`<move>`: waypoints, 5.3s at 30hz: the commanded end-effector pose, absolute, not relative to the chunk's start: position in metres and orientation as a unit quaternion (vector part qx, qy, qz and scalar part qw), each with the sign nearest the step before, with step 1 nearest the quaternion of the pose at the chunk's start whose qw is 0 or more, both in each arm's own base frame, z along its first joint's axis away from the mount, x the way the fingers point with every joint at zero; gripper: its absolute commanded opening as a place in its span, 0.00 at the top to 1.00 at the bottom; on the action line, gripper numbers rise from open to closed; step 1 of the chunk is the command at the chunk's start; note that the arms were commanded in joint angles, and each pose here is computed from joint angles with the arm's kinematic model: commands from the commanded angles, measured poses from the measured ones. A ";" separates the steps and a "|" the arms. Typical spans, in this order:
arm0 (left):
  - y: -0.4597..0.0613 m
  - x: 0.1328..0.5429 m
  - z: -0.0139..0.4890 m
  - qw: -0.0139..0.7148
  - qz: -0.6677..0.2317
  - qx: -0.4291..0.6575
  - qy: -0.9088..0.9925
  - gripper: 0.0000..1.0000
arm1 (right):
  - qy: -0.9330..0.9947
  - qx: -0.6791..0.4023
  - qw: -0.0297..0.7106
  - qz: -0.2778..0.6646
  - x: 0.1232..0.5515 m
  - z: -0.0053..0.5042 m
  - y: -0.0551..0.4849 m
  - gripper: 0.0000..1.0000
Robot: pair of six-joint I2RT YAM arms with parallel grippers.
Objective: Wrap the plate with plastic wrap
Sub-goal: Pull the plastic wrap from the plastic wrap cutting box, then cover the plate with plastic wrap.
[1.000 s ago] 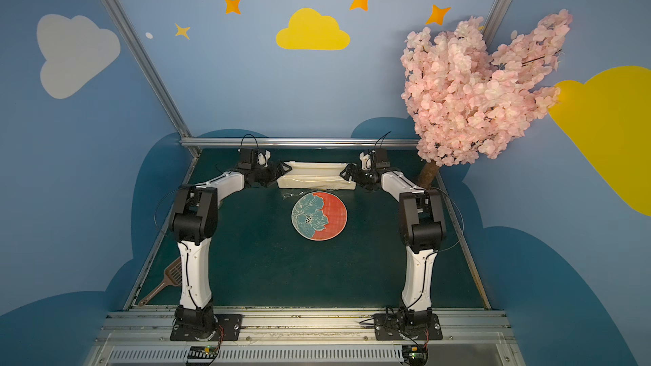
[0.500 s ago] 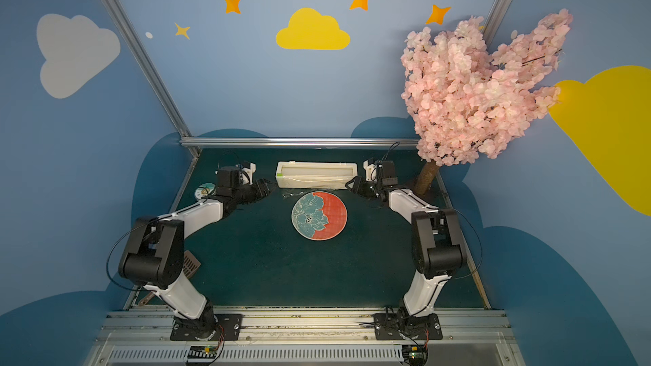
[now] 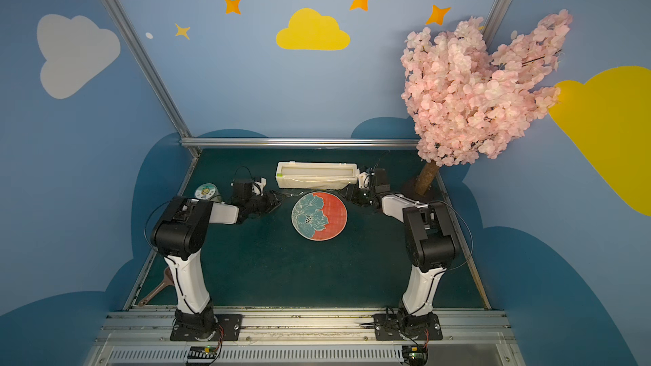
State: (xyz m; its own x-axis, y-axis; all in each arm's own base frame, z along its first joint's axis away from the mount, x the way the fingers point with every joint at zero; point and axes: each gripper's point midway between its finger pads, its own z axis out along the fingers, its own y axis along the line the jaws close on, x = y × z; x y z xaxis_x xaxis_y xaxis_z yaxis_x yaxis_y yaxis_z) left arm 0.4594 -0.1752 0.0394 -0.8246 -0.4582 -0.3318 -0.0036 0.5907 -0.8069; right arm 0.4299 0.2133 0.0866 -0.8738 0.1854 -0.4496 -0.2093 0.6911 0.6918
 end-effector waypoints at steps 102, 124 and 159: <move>-0.190 0.525 0.227 0.312 -0.558 -0.145 0.756 0.97 | 0.847 0.058 0.328 0.414 0.510 0.211 0.211 1.00; -0.179 0.537 0.297 0.335 -0.544 -0.107 0.762 0.97 | 0.835 0.027 0.367 0.409 0.517 0.304 0.208 1.00; -0.221 0.387 0.247 0.307 -0.519 -0.063 0.795 0.97 | 0.861 0.028 0.335 0.382 0.382 0.260 0.186 1.00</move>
State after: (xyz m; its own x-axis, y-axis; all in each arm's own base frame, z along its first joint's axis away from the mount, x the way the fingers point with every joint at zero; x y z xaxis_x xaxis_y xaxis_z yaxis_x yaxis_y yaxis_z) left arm 0.4038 -0.2154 0.2636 -0.8095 -0.4407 -0.3880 0.1923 0.4253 -0.8844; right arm 0.3958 0.1907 0.2629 -0.7930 0.3176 -0.5199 -0.1847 0.6879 0.7019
